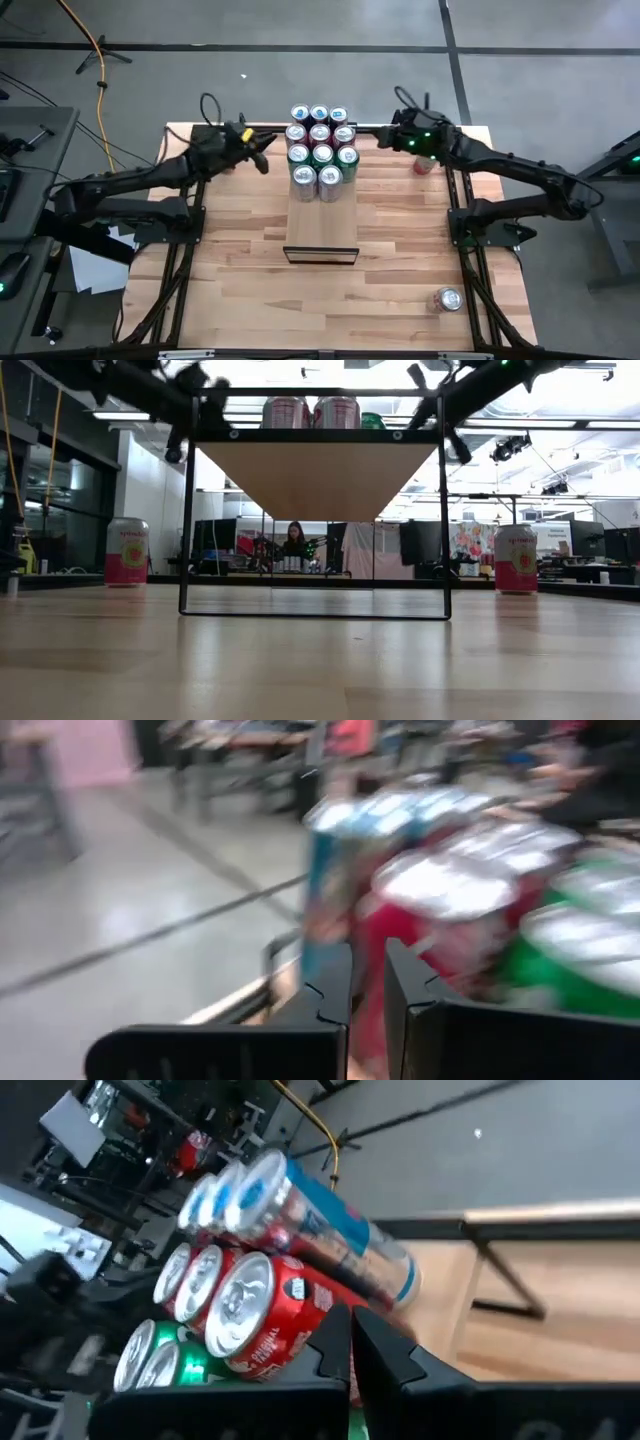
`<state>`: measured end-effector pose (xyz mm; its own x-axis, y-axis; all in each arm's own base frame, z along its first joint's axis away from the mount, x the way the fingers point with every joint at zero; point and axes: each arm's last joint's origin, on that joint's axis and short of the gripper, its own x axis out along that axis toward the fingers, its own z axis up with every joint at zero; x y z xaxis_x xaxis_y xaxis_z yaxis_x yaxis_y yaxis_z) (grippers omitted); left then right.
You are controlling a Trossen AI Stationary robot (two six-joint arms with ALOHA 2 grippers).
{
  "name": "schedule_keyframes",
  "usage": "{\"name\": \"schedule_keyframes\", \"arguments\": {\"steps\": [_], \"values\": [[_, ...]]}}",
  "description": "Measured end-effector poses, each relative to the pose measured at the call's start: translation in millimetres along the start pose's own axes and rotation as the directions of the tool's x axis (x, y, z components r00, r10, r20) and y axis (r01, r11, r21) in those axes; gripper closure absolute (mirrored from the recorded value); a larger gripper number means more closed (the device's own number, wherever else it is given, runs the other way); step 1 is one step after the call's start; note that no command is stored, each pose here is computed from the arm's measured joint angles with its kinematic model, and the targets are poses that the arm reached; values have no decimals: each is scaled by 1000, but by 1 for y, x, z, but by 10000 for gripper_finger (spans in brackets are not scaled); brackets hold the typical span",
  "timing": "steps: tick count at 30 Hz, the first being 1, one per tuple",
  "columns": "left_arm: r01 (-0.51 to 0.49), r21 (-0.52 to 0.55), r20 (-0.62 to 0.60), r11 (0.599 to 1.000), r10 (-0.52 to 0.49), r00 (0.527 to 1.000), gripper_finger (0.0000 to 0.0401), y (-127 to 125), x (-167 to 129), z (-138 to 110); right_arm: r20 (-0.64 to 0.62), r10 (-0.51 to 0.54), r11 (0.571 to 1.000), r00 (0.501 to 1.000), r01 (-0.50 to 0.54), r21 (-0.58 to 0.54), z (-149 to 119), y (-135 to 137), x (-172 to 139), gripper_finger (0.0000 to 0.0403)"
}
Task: Place canned beverage on shelf
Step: Put the red silver soda can on the shelf
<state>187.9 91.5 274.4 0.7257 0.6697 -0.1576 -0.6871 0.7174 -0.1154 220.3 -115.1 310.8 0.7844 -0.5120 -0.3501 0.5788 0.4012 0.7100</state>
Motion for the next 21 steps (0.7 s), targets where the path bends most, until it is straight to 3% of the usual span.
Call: {"name": "schedule_keyframes", "arguments": {"steps": [6,12,15,17,21], "values": [[239,40,199,970,-242,950,401,-2,-37,54,35,101,983,994,-94,-155,16,4,-36,403],[502,111,333,858,-508,794,401,-5,-79,89,6,272,914,962,-256,-315,20,15,-64,403],[531,84,349,843,-524,777,401,-5,-87,91,6,332,883,943,-309,-353,20,20,-69,402],[542,67,350,838,-528,774,401,-6,-87,91,-8,405,864,914,-386,-322,21,26,-70,395],[553,42,339,832,-533,775,401,-7,-86,90,-91,514,818,853,-519,-249,17,35,-67,337]]}}
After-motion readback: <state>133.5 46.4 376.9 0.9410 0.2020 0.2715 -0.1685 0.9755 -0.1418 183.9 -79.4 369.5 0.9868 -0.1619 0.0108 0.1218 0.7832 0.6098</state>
